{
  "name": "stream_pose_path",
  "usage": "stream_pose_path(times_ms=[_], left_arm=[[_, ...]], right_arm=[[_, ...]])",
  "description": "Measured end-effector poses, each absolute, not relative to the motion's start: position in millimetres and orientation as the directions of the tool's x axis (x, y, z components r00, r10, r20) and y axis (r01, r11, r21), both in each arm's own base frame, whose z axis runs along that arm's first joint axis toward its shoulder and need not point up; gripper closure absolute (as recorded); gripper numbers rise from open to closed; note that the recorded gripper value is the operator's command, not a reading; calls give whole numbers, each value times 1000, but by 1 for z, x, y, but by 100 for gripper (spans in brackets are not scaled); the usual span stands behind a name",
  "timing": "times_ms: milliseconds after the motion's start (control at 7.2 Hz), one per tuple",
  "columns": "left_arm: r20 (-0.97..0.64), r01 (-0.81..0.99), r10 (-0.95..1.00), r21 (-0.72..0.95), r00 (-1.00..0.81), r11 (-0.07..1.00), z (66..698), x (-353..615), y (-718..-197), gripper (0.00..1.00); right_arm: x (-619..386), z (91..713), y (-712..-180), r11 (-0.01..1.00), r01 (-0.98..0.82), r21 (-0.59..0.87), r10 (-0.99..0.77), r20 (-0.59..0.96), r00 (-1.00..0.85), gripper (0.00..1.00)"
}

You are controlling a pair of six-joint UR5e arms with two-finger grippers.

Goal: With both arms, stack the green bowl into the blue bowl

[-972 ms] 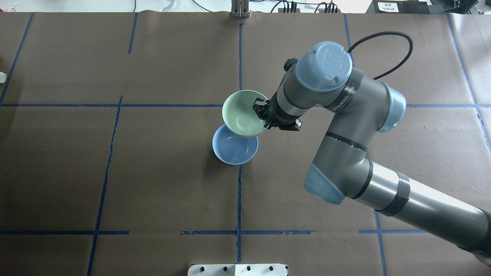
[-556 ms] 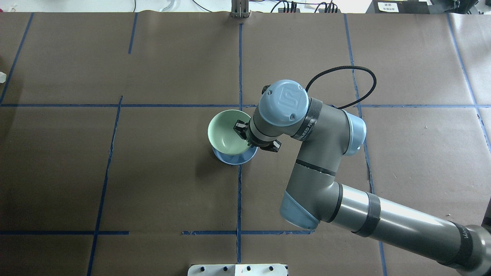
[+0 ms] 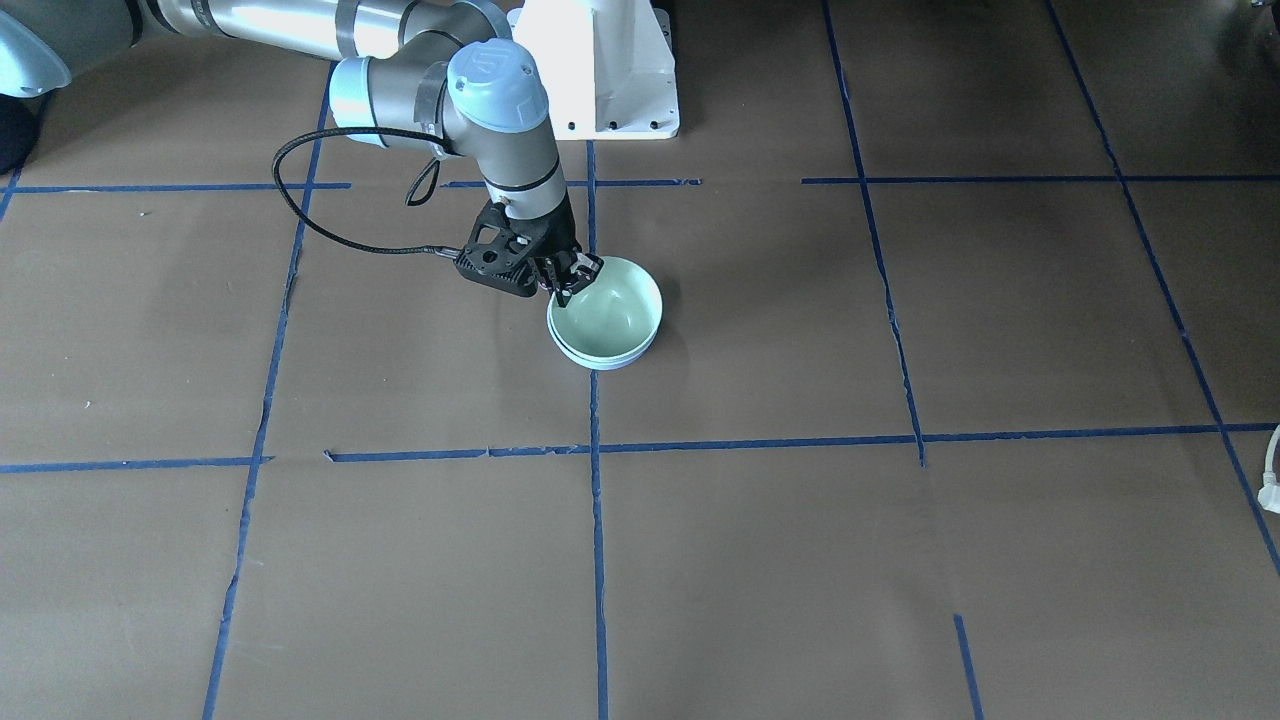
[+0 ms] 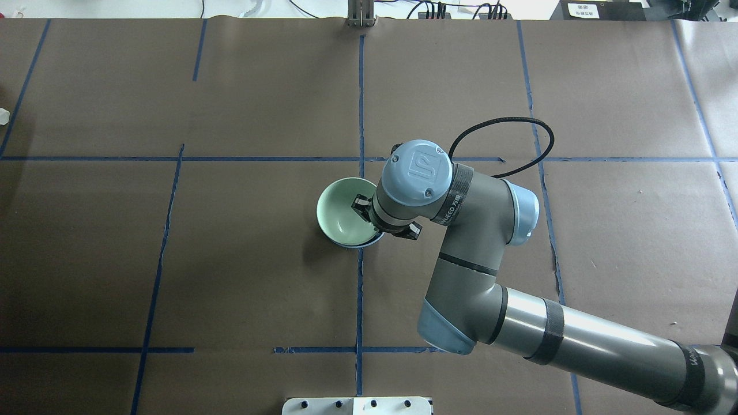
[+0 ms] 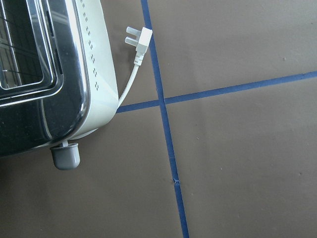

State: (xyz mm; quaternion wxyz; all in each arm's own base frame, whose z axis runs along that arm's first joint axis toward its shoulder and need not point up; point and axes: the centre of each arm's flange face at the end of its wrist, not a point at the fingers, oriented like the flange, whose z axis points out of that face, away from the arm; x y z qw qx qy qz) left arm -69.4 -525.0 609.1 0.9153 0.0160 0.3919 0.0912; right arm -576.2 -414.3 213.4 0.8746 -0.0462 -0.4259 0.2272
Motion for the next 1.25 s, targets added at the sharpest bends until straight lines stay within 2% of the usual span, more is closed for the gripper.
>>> stream_pose_path(times_ms=[417,833,1250], left_arm=[[-715,-154,179,101,675,983,609,-69,-525,0],[-715,-154,180,102,675,983,608,-69,-526,0],[-715,-156,183,104,675,982,607,-68,-529,0]], right_arm=[[-566,215,-425,902,-349,-254,415,729,544,0],[-493,221,-491,939,-273,-210,336,730,595,0],[-485,226,-492,945,-272,-180,315,724,614,0]])
